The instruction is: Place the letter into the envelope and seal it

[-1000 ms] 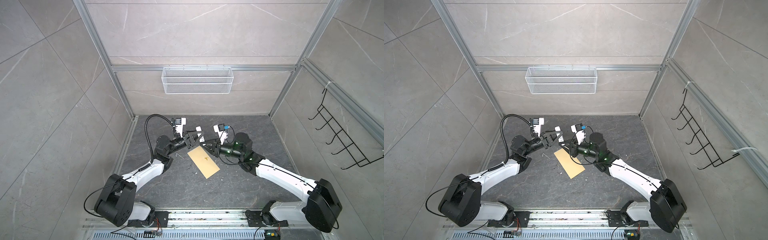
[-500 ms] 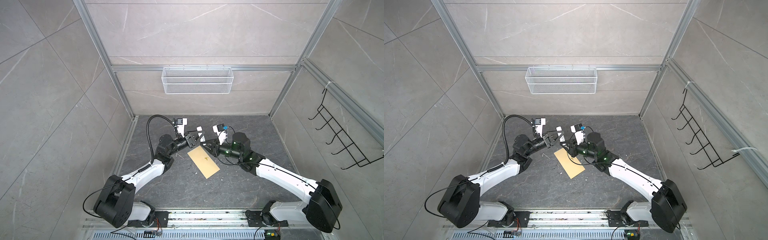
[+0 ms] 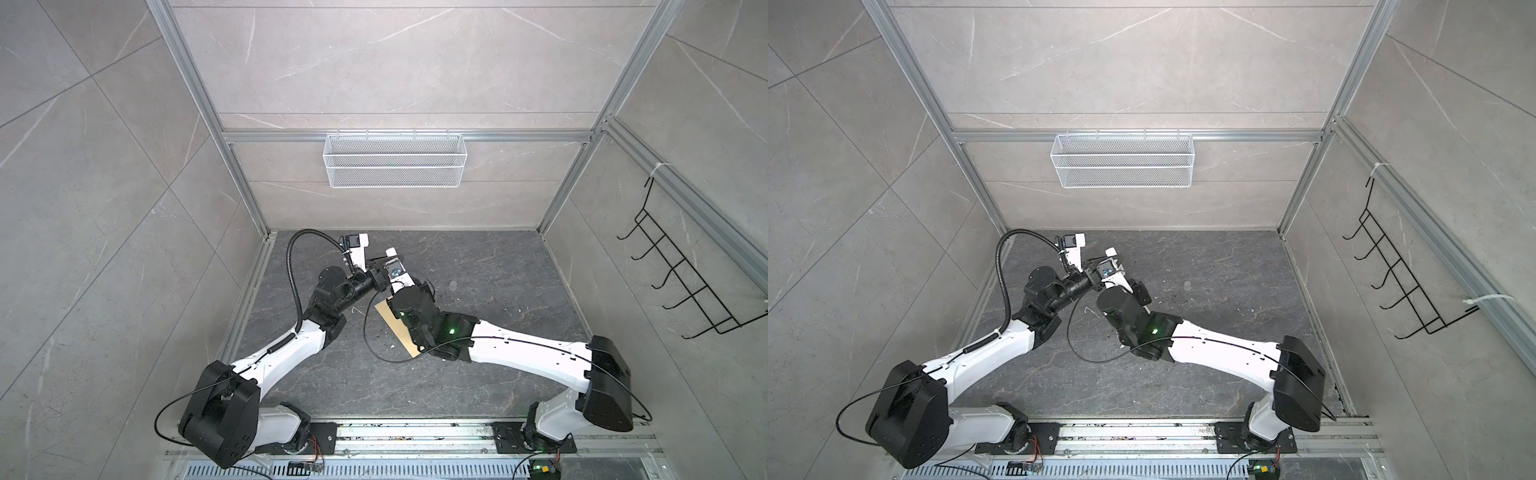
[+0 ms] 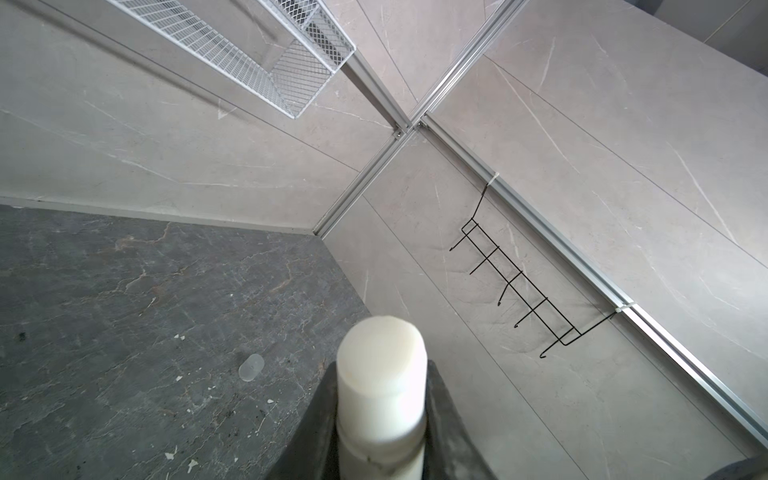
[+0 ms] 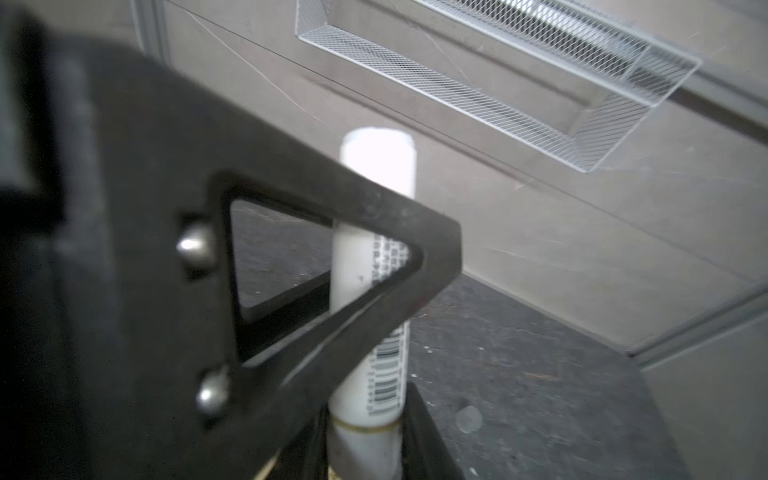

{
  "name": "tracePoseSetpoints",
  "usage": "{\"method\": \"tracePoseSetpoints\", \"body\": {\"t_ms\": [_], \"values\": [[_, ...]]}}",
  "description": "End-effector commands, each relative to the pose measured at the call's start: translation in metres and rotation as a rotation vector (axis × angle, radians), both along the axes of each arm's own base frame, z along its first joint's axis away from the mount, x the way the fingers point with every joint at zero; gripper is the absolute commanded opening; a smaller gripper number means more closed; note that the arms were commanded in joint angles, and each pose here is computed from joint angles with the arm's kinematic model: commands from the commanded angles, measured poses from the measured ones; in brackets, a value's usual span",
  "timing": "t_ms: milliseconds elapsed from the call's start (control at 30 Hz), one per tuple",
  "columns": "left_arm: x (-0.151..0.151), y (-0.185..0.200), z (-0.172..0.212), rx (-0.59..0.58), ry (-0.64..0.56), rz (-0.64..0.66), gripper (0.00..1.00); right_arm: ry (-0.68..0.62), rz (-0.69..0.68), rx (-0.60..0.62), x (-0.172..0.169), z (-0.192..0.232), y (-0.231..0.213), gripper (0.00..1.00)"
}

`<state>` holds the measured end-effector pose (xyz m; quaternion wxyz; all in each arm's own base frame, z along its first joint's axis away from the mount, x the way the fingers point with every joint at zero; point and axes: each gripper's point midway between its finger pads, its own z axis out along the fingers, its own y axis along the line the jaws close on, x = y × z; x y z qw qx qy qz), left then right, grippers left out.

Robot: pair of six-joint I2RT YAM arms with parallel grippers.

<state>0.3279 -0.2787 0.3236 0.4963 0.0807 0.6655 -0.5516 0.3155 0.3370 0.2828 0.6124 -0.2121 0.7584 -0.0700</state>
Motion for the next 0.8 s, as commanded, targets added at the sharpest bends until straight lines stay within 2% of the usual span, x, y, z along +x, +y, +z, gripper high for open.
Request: {"method": "tracePoseSetpoints", "body": {"t_ms": [0,167,333,400,433,500,567,700,767], "values": [[-0.015,-0.012,0.013,0.003,-0.053,-0.071,0.00,-0.085,-0.099,-0.064,0.004,0.023,-0.011,0.00],[-0.017,-0.011,0.014,-0.003,-0.050,-0.071,0.00,-0.014,0.044,0.046,-0.005,0.020,-0.001,0.02],[-0.021,-0.010,0.022,-0.029,-0.056,-0.085,0.00,0.177,0.264,0.233,-0.012,0.010,-0.002,0.32],[-0.022,-0.008,0.026,-0.033,-0.055,-0.089,0.00,0.240,0.369,0.344,-0.018,0.011,-0.006,0.55],[-0.022,-0.006,0.028,-0.038,-0.054,-0.092,0.00,0.262,0.419,0.394,-0.021,0.013,-0.008,0.62],[-0.023,-0.004,0.033,-0.056,-0.051,-0.101,0.00,0.295,0.521,0.511,-0.028,0.021,-0.014,0.81],[-0.025,-0.003,0.037,-0.075,-0.049,-0.115,0.00,0.328,0.618,0.597,-0.036,0.027,-0.019,0.92],[-0.030,-0.004,0.046,-0.112,-0.055,-0.153,0.00,0.414,0.784,0.734,-0.046,0.034,-0.021,0.93],[-0.032,-0.005,0.050,-0.128,-0.056,-0.171,0.00,0.449,0.857,0.806,-0.048,0.038,-0.021,0.90]]}}
